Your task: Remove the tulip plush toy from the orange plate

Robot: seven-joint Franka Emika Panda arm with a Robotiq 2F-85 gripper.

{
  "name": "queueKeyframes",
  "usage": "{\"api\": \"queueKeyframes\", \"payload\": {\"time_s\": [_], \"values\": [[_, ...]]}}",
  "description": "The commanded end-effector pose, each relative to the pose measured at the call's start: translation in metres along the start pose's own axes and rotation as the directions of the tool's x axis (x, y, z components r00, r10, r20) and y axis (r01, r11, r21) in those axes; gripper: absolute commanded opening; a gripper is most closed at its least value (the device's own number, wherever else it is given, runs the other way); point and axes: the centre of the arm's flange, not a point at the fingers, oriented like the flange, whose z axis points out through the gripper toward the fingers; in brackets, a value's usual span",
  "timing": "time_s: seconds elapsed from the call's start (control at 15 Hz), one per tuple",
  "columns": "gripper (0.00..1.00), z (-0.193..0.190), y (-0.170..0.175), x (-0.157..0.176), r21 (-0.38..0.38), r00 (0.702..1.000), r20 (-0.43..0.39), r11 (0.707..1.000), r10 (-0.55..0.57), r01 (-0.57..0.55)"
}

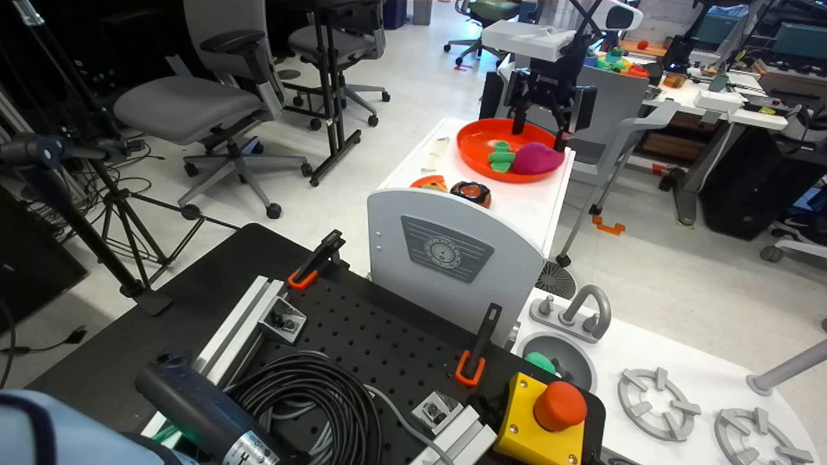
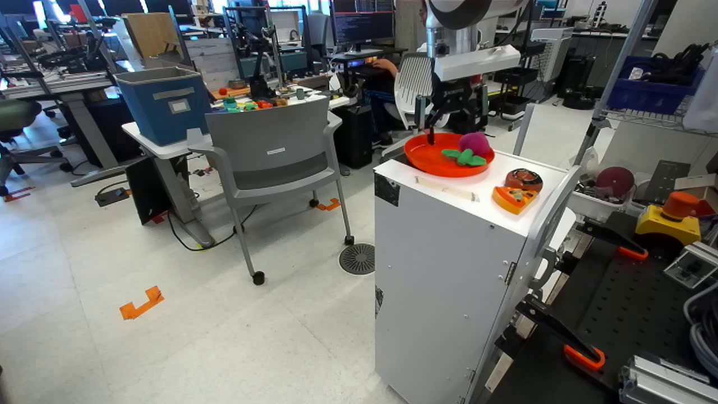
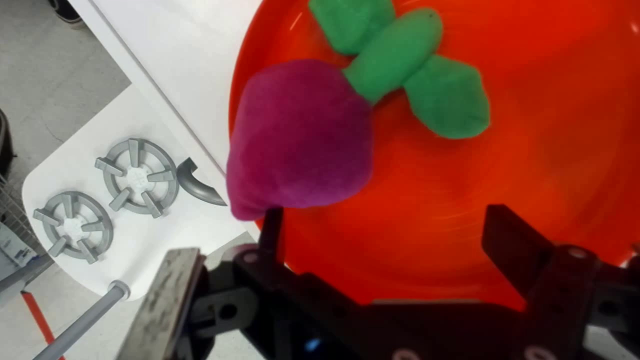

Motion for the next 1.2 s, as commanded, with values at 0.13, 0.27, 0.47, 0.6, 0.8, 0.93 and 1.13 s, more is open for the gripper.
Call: {"api": "queueKeyframes", "payload": {"time_s": [0.13, 0.27, 0.47, 0.6, 0.8, 0.93, 1.13], "values": [[1.0, -0.004, 0.002, -0.008, 0.003, 1.0, -0.02, 1.0, 0.009, -0.009], [1.0, -0.004, 0.003, -0.01, 0.008, 1.0, -0.019, 1.0, 0.013, -0.012], [1.0, -0.002, 0.005, -0.017, 0.0, 1.0, -0.029, 1.0, 0.011, -0.011], [1.0, 0.0, 0.005, -0.02, 0.0, 0.999, -0.03, 1.0, 0.013, -0.013], [1.0, 0.004, 0.006, -0.025, 0.004, 0.999, -0.039, 1.0, 0.016, -0.016], [1.0, 0.006, 0.006, -0.027, 0.007, 0.999, -0.043, 1.0, 0.018, -0.017], [1.0, 0.005, 0.007, -0.029, 0.012, 0.999, -0.041, 1.0, 0.023, -0.022]]}}
